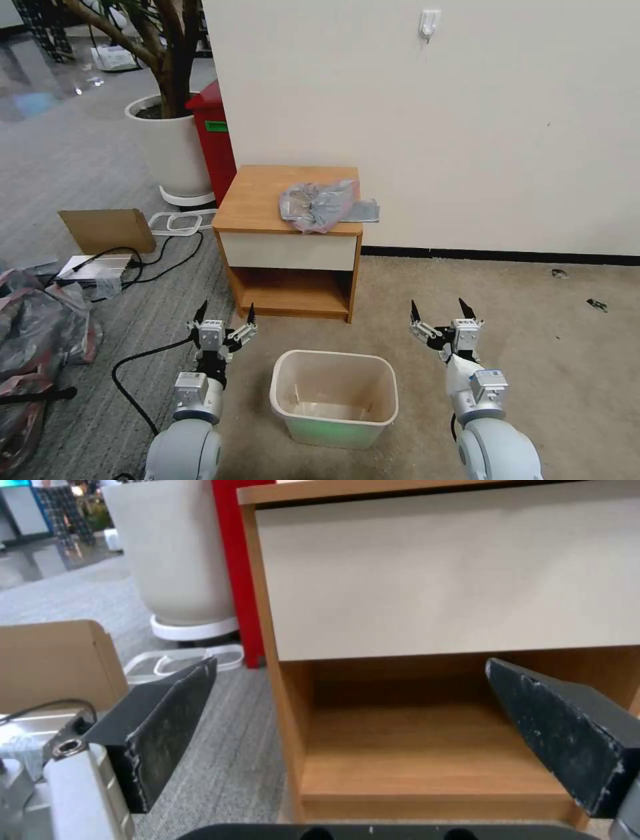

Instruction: Pick up the garbage bag from the table and place it over the trash can.

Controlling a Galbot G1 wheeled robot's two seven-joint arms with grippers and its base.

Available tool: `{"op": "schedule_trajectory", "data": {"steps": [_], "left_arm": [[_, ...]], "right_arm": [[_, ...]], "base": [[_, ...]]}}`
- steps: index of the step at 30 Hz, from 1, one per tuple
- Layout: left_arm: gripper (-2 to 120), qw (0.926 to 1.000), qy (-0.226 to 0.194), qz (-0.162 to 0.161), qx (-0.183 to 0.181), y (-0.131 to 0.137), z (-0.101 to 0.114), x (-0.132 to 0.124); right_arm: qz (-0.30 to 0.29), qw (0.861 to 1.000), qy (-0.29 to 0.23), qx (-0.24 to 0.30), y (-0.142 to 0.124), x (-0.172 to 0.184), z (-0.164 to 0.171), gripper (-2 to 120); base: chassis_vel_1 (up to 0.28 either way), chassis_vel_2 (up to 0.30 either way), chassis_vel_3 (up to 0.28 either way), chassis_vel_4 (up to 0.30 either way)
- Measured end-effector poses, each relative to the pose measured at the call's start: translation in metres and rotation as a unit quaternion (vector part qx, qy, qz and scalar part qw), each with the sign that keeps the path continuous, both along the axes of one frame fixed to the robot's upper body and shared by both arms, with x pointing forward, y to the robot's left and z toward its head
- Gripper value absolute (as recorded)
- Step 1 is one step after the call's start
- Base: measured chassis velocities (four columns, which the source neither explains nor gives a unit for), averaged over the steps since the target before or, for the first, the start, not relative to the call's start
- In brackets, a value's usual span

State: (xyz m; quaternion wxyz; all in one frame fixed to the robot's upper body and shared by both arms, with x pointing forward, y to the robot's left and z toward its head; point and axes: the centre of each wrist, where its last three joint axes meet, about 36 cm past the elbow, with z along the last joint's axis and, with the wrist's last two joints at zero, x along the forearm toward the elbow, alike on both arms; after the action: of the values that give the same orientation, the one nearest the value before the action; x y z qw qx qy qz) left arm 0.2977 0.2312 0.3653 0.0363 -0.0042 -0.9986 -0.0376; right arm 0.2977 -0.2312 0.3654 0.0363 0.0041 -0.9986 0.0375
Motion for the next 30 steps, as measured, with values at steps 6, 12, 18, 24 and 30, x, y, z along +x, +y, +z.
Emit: {"op": "schedule_trajectory", "data": {"steps": [6,12,18,24,30], "left_arm": [[100,1.0000,0.000,0.000,0.000,0.0000,0.0000,0.0000],[100,1.0000,0.000,0.000,0.000,0.0000,0.0000,0.0000],[100,1.0000,0.000,0.000,0.000,0.0000,0.0000,0.0000],[100,1.0000,0.000,0.000,0.000,0.0000,0.0000,0.0000],[100,1.0000,0.000,0.000,0.000,0.0000,0.0000,0.0000]], "right_arm": [[0.000,1.000,0.000,0.000,0.0000,0.0000,0.0000,100],[0.000,1.000,0.000,0.000,0.0000,0.0000,0.0000,100],[0.000,1.000,0.000,0.000,0.0000,0.0000,0.0000,100],[0.000,1.000,0.000,0.000,0.0000,0.0000,0.0000,100],[0.000,1.000,0.000,0.000,0.0000,0.0000,0.0000,100]], "base": [[0.000,0.000,0.000,0.000],[0.000,0.000,0.000,0.000],[0.000,0.000,0.000,0.000],[0.000,0.000,0.000,0.000],[0.000,0.000,0.000,0.000]]}}
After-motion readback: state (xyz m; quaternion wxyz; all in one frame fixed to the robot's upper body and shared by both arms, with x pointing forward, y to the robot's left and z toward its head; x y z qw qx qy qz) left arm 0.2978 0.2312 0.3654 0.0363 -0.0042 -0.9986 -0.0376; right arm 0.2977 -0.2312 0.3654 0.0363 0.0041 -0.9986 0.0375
